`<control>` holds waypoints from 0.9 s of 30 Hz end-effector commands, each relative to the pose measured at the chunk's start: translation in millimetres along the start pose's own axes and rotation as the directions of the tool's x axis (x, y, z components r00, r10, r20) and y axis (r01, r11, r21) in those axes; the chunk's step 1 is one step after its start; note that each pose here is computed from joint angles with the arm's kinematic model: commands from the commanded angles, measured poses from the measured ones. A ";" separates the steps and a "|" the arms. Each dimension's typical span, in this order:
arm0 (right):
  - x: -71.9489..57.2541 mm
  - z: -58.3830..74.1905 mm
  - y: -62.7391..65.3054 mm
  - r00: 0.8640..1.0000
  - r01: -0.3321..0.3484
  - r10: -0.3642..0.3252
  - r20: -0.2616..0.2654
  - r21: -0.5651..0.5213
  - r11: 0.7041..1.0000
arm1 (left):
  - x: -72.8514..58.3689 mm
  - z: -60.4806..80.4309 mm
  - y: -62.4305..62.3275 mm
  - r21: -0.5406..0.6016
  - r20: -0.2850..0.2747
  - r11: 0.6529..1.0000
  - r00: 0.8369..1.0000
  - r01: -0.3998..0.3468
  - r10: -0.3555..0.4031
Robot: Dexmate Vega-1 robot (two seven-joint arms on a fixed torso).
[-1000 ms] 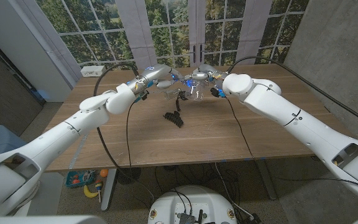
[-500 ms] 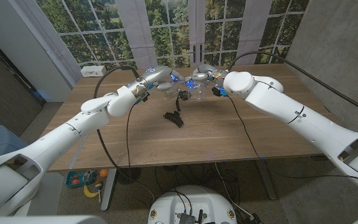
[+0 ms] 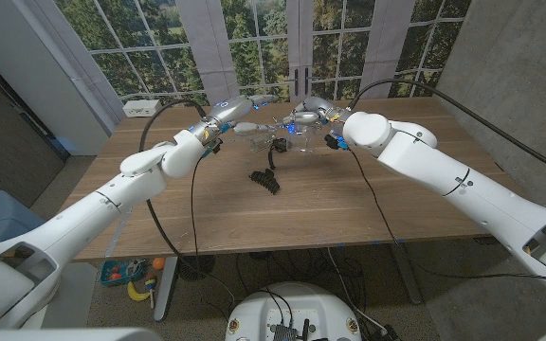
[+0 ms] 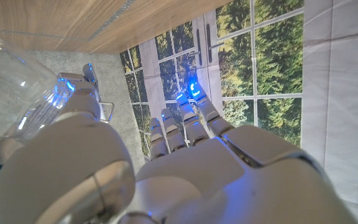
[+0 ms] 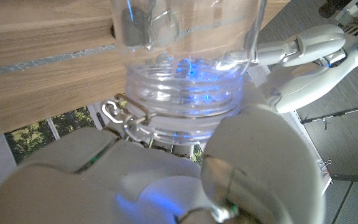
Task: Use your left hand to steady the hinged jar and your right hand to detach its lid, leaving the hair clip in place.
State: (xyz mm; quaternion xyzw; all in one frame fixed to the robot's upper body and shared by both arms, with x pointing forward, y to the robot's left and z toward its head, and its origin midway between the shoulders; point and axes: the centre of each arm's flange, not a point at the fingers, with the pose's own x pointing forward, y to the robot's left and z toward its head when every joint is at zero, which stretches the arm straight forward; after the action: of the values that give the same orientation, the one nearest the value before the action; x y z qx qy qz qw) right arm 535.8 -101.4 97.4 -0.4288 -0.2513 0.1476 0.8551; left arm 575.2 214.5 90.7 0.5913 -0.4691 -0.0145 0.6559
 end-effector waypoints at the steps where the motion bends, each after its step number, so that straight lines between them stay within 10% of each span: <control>1: -10.5 0.2 -4.0 0.994 0.109 -0.109 0.030 -0.022 0.994 | -6.2 -16.9 9.7 -0.204 -0.056 0.978 0.996 0.050 -0.062; 14: -22.5 -0.6 -4.5 0.964 0.247 -0.244 0.106 -0.021 0.969 | -14.9 -27.4 10.6 -0.448 -0.061 0.894 0.997 0.019 -0.052; 27: -31.9 -3.6 -0.4 0.898 0.397 -0.387 0.208 -0.003 0.918 | -21.1 -33.1 -0.1 -0.680 -0.031 0.733 0.998 0.024 -0.061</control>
State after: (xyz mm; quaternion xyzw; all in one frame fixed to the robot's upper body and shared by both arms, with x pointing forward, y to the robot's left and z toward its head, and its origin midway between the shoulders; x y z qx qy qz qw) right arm 520.4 -115.9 88.9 -0.3936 -0.3551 0.0521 0.8463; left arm 580.1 245.3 90.8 0.4068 -0.4121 -0.1373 0.8037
